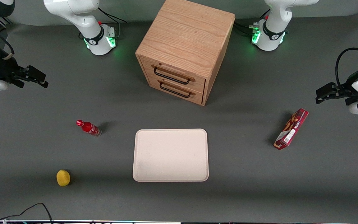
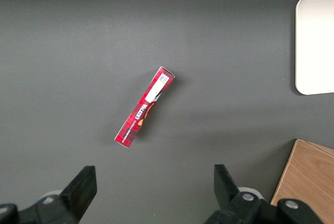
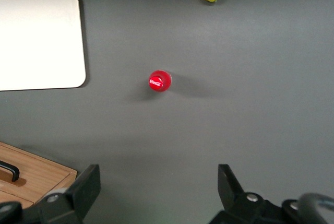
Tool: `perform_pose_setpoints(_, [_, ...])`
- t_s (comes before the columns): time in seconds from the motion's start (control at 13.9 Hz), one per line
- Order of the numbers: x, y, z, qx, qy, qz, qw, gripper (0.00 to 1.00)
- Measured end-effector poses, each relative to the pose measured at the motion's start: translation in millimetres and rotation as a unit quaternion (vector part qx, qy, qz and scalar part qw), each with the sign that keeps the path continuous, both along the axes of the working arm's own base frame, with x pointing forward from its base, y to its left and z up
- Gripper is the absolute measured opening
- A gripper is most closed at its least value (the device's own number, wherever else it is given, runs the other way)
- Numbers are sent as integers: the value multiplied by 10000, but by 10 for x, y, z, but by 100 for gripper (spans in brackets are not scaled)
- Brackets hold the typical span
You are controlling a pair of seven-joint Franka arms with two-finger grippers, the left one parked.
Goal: Place coke bottle on tray
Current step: 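Move the open right gripper down over the red Coca-Cola bottle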
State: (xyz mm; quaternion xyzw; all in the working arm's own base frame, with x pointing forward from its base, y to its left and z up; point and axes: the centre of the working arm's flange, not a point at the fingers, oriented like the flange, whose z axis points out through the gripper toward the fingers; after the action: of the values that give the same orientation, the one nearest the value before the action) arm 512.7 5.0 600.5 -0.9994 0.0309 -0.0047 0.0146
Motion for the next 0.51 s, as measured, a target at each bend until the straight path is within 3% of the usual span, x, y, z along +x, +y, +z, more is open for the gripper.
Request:
perform_pose_setpoints(0.29, [81,42,-11,-15,19,33,10000,100])
perform_pose_setpoints(0.51, [134,45,-136,-27,170,32,9998,100])
